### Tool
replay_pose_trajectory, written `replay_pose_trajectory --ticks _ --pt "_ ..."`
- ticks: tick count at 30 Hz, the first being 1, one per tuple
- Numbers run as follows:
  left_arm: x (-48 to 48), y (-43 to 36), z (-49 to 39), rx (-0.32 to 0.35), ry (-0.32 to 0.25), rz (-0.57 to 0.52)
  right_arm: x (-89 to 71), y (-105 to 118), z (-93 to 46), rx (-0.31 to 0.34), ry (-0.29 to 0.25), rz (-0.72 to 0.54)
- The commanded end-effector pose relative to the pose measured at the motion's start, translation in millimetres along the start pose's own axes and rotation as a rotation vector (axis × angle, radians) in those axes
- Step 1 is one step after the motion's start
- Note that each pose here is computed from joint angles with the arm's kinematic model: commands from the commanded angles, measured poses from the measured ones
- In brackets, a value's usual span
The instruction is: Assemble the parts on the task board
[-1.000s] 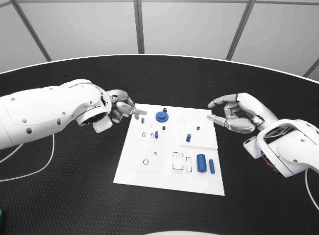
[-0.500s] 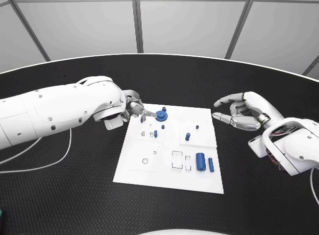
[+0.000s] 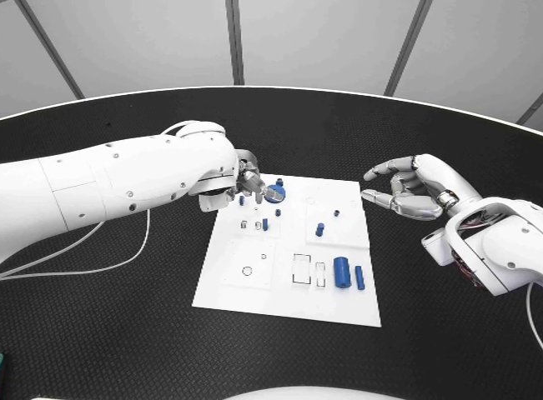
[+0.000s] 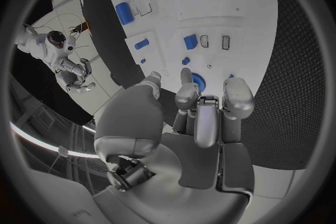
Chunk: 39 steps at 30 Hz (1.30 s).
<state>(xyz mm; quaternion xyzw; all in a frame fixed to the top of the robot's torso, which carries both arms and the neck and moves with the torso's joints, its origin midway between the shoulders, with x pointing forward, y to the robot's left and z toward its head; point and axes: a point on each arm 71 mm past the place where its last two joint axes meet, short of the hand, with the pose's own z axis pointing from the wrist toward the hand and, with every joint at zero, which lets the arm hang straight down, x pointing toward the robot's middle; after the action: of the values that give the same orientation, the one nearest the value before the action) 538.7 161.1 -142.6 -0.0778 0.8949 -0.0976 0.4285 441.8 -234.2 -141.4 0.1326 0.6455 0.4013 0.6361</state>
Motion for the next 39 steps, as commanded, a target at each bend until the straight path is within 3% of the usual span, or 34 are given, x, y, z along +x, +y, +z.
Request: replay_pose_trajectory --ticks 1,11,31,39 --pt "-0.4 -3.9 2.8 -0.002 0.006 0.015 0.1 0 0.0 0.002 0.001 0.000" --pt "1.6 -9.1 12.6 -0.012 0.033 0.039 1.3 0 0.6 0.007 0.004 0.002" --pt "6.6 2.6 27.0 -0.064 0.070 0.044 -0.1 -1 -0.4 0.011 0.001 0.001" --pt "13.1 7.5 31.5 -0.077 0.093 0.048 -0.2 -1 0.0 0.013 0.000 0.000"
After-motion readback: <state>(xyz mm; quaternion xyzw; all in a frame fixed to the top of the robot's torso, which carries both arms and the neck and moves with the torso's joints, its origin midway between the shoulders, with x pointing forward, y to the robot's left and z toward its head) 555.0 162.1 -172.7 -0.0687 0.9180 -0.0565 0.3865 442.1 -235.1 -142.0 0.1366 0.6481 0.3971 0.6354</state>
